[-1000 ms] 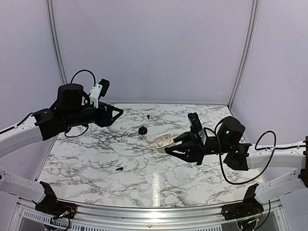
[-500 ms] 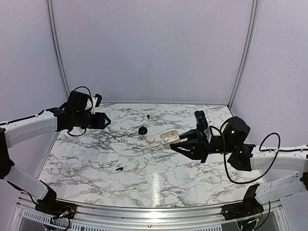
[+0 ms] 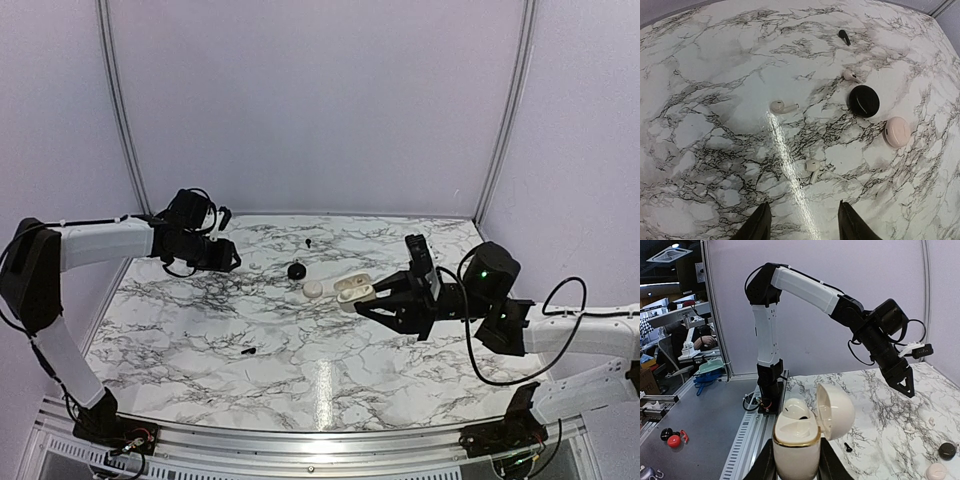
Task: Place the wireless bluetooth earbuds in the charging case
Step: Pick up the right earbud from the center of the board.
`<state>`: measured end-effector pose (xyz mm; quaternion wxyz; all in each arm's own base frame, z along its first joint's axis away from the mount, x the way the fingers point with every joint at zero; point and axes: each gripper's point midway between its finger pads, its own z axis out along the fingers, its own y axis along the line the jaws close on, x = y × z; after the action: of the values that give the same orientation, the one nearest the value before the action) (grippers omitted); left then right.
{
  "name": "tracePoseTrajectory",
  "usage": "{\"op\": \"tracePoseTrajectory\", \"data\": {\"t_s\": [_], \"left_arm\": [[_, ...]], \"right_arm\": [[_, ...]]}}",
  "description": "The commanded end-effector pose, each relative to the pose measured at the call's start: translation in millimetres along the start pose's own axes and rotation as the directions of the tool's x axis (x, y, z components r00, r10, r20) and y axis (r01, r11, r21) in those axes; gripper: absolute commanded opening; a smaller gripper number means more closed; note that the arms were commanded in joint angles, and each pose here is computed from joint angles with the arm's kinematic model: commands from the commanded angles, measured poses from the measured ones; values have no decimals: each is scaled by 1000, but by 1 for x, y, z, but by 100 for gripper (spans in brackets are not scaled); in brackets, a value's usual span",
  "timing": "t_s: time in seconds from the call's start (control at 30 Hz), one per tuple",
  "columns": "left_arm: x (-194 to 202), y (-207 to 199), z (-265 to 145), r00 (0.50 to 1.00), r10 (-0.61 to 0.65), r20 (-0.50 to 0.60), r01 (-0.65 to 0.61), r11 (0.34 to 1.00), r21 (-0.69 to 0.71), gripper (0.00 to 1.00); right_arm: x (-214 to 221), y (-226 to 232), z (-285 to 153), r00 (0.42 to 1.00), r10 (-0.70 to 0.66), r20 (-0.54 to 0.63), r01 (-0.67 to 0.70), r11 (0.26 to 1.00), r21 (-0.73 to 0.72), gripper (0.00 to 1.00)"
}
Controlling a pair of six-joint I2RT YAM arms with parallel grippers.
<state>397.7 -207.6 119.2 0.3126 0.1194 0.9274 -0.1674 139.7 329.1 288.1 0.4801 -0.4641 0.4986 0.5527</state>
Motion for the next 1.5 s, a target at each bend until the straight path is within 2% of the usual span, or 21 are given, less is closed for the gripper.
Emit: {"op": "tracePoseTrajectory", "data": {"t_s": [0.0, 0.1, 0.2, 0.3, 0.7, 1.47], "left_arm": [[-19, -2, 7, 1000, 17, 7, -17, 1000, 11, 46], [-15, -3, 23, 999, 23, -46, -22, 999, 26, 46], [-6, -8, 38, 992, 30, -126, -24, 998, 55, 41], [-3, -8, 46, 986, 33, -162, -25, 998, 55, 38], [20, -6, 78, 949, 109, -295, -105, 994, 32, 42], [40, -12, 103, 890, 202, -408, -226, 974, -11, 30]], "right_arm": [[-4, 0, -3, 999, -42, 2, 42, 999, 10, 0], [-2, -2, -3, 999, -39, -11, 40, 999, 19, 0], [0, -3, -4, 999, -34, -16, 35, 999, 27, 0], [4, -5, -4, 999, -29, -30, 30, 999, 34, 0], [7, -5, -2, 999, -17, -40, 18, 999, 28, 0], [9, -7, -1, 999, -6, -42, 7, 1000, 29, 0]]}}
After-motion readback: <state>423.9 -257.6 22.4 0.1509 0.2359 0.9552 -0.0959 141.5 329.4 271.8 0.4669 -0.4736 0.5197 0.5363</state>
